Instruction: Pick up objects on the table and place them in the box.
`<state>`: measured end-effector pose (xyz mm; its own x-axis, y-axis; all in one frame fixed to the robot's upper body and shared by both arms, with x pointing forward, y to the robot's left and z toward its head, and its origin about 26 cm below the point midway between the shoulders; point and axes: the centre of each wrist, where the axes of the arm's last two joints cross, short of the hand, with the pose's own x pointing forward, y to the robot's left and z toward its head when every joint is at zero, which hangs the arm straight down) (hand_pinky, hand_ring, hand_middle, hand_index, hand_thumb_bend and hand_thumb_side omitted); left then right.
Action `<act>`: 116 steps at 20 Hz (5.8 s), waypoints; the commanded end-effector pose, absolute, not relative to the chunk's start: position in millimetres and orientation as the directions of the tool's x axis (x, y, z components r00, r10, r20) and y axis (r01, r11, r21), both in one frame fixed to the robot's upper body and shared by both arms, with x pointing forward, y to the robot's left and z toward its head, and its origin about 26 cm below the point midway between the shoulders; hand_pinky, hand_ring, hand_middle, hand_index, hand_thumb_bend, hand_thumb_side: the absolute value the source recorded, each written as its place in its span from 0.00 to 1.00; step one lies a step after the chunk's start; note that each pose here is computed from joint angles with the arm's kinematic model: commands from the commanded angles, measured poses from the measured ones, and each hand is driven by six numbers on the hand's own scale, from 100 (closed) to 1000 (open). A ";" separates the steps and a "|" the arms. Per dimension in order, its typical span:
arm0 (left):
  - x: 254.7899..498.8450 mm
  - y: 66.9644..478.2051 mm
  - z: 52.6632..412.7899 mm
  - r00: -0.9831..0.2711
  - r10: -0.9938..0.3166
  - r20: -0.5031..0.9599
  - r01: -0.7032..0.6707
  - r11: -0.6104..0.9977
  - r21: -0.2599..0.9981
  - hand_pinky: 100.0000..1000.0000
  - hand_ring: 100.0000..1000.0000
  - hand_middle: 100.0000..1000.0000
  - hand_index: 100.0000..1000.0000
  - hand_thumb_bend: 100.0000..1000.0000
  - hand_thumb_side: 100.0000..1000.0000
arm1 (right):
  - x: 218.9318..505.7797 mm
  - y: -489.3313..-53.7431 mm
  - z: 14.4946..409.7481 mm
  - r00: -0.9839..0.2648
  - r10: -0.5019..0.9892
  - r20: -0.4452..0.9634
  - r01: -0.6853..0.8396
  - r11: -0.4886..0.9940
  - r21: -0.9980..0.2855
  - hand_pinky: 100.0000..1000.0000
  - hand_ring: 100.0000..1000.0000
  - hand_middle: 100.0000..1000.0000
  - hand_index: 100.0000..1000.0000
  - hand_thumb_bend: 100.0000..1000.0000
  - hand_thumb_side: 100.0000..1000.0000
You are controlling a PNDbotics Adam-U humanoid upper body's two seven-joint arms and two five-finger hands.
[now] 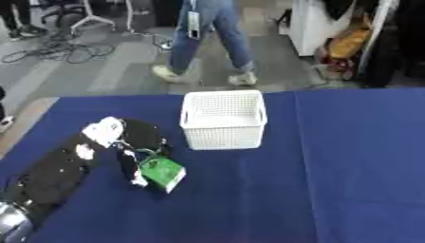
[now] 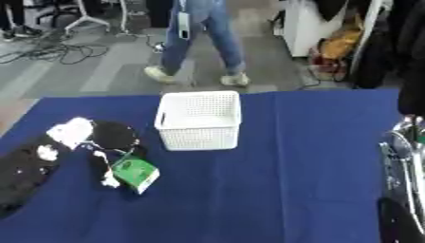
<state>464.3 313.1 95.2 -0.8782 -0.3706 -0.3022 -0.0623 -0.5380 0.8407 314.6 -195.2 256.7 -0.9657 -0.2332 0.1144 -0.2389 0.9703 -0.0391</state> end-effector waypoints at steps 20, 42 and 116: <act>459.4 343.1 168.6 -0.822 -0.524 -0.222 -0.101 -0.250 0.963 0.05 0.04 0.07 0.28 0.00 0.77 | 311.8 -195.9 264.0 -0.969 -0.231 0.089 -0.235 0.971 -0.047 0.07 0.11 0.10 0.30 0.23 0.96; 483.6 314.6 235.4 -0.792 -0.592 -0.147 -0.212 0.041 0.976 0.08 0.03 0.06 0.28 0.00 0.71 | 311.5 -190.2 264.4 -0.964 -0.252 0.088 -0.256 0.966 -0.037 0.07 0.11 0.10 0.31 0.23 0.97; 498.6 329.1 174.4 -0.430 -0.770 -0.472 -0.522 -0.214 0.826 0.92 0.93 0.97 0.87 0.16 1.00 | 309.7 -170.8 269.9 -0.938 -0.336 0.082 -0.339 0.941 -0.013 0.08 0.11 0.10 0.31 0.21 0.98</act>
